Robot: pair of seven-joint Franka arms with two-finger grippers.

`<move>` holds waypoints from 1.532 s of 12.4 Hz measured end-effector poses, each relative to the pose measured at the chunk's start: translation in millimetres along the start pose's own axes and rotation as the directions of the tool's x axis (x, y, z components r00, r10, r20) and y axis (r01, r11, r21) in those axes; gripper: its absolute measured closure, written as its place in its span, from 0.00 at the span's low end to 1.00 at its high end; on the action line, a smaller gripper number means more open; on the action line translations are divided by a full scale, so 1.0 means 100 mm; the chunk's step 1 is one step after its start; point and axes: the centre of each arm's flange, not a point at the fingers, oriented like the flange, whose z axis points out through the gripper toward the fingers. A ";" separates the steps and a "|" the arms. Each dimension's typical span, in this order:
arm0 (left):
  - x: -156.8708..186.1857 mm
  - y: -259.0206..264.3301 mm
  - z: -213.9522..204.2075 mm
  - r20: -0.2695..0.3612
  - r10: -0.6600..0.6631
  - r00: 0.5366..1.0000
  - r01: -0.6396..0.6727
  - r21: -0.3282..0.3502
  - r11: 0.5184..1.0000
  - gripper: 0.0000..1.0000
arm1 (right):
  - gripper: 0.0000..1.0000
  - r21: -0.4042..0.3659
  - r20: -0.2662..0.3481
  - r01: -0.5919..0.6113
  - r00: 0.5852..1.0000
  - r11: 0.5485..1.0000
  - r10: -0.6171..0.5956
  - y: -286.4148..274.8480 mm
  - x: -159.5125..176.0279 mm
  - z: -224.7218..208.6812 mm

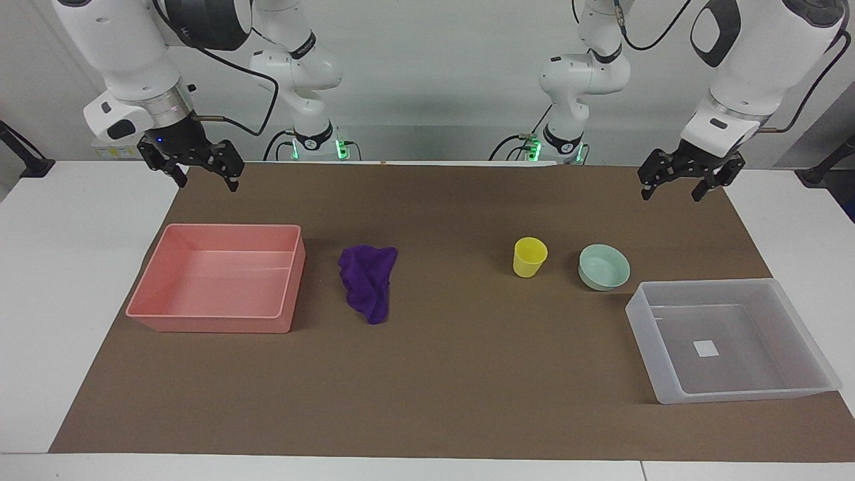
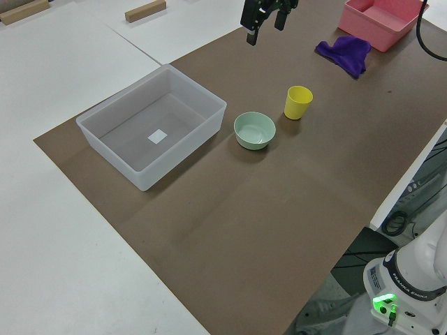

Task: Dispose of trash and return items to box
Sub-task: 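Grasp the pale green bowl with the left gripper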

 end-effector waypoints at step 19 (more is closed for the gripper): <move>-0.08 -0.22 0.56 -0.029 -0.042 0.999 0.042 0.006 0.999 0.00 | 0.00 0.000 0.000 0.000 1.000 1.000 0.000 0.00 0.00 0.00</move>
